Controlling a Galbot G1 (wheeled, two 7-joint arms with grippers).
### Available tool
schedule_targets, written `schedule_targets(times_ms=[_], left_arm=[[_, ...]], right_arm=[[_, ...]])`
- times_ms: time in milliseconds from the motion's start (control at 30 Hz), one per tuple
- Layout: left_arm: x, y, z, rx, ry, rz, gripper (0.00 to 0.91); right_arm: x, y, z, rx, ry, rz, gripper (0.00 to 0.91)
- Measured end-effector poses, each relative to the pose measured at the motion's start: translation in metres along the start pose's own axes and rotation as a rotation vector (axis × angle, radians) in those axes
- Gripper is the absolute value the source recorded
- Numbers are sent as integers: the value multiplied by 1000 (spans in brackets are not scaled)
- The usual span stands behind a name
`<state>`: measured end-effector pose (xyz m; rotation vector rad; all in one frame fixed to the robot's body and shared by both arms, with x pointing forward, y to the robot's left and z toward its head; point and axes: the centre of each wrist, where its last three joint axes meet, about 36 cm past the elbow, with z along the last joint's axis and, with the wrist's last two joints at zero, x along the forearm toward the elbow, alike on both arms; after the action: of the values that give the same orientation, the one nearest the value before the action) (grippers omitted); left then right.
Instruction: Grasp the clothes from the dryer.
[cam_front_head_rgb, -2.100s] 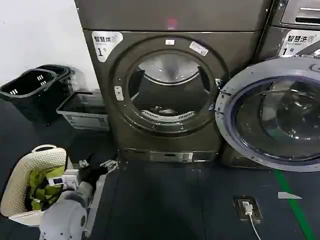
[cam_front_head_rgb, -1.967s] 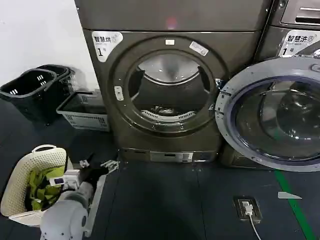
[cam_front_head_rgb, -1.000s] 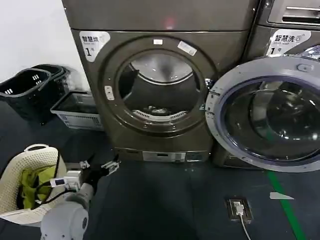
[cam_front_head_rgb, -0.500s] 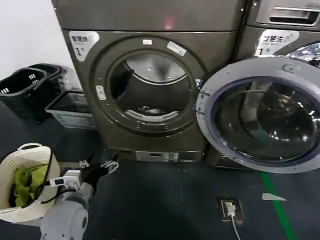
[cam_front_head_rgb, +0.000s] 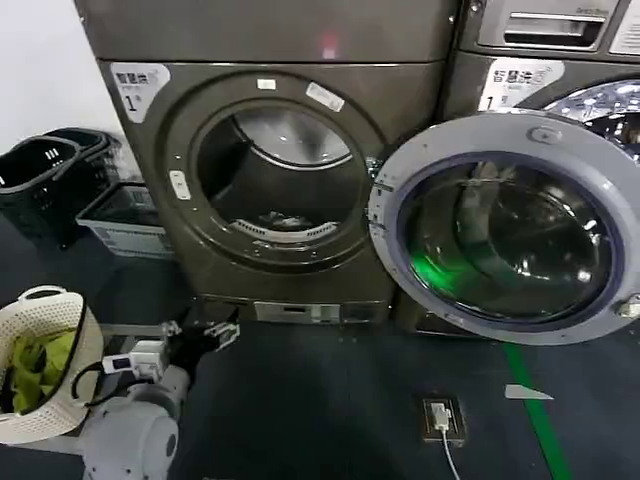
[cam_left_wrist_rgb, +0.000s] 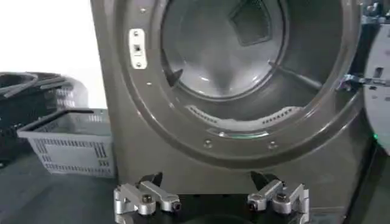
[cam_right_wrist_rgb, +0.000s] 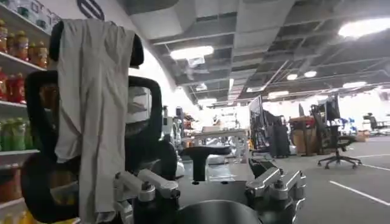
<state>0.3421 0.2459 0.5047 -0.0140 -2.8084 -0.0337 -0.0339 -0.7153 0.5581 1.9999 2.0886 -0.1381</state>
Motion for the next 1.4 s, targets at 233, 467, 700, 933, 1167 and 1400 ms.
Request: schedule_targets(times_ms=[233, 467, 700, 933, 1167, 1400], left_arm=[[0, 0, 1, 0, 4, 4, 907], [-1, -1, 3, -4, 11, 9, 907], [0, -2, 4, -10, 14, 16, 907], [0, -4, 2, -14, 9, 27, 907], [-1, -3, 2, -23, 9, 28, 907], [-4, -4, 3, -19, 12, 29, 907]], right_arm=[[1, -6, -2, -12, -8, 28, 907], [3, -11, -1, -9, -6, 42, 907], [4, -14, -1, -9, -4, 56, 907], [3, -18, -2, -8, -4, 68, 907], [3, -21, -3, -6, -3, 74, 907], [2, -23, -4, -1, -1, 76, 907]])
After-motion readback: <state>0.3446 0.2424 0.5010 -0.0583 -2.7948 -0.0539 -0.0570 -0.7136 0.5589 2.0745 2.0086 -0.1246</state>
